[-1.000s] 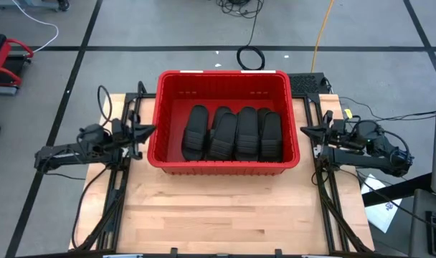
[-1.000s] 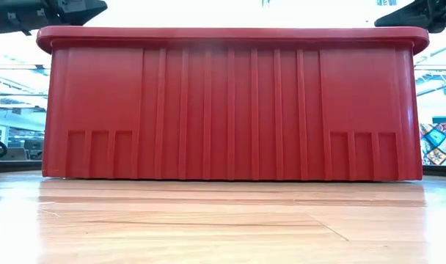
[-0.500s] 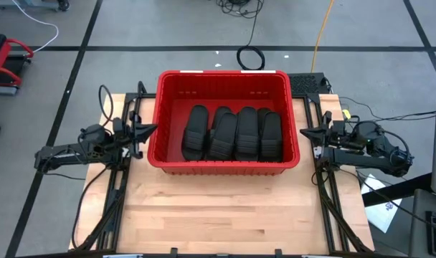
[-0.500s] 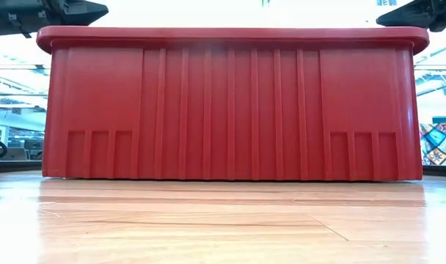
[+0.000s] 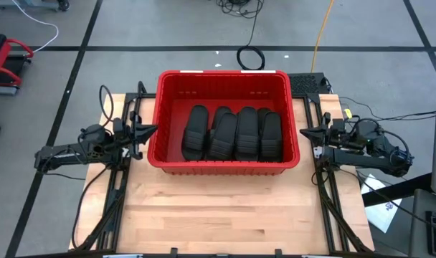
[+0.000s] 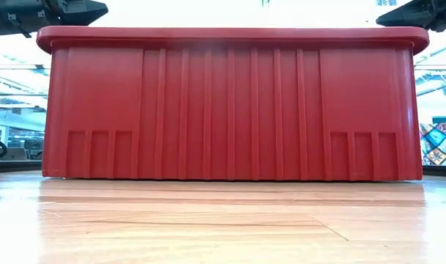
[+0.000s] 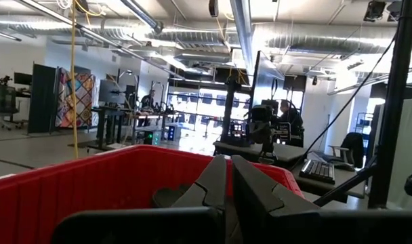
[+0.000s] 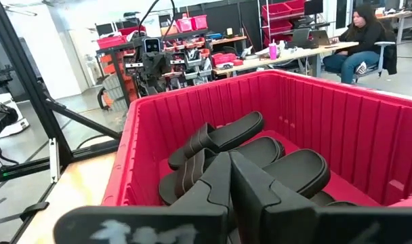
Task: Pick and place slides into bin
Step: Return to Home Position
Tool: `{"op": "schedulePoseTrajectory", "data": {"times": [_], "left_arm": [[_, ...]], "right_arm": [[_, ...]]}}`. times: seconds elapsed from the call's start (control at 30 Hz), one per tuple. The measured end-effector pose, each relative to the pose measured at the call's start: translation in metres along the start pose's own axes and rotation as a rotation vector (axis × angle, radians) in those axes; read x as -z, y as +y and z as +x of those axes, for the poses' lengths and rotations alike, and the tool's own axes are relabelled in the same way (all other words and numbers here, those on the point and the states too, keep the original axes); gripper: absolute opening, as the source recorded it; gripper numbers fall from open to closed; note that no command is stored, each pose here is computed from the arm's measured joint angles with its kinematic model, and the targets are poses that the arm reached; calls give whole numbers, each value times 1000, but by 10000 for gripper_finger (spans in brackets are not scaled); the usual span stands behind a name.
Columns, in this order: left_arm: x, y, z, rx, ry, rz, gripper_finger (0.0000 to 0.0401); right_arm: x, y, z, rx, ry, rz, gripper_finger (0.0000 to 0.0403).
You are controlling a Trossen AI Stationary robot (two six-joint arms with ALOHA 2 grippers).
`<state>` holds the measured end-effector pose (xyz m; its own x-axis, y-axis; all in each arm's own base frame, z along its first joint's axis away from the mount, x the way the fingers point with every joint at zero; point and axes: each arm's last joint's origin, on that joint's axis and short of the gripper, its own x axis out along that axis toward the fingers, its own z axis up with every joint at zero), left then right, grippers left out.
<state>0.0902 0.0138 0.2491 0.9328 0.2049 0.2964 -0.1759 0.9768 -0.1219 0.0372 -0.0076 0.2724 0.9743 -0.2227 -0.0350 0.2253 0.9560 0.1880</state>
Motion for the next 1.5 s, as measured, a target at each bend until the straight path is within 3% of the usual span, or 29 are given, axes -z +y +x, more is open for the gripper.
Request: {"op": "schedulePoseTrajectory", "data": {"times": [0.3, 0.7, 1.5], "left_arm": [[0, 0, 0, 0, 1, 0, 2], [0, 0, 0, 0, 1, -1, 32], [0, 0, 0, 0, 1, -1, 31]], "right_arm": [[0, 0, 0, 0, 1, 4, 0], [0, 0, 0, 1, 1, 4, 0], [0, 0, 0, 1, 1, 4, 0]]}}
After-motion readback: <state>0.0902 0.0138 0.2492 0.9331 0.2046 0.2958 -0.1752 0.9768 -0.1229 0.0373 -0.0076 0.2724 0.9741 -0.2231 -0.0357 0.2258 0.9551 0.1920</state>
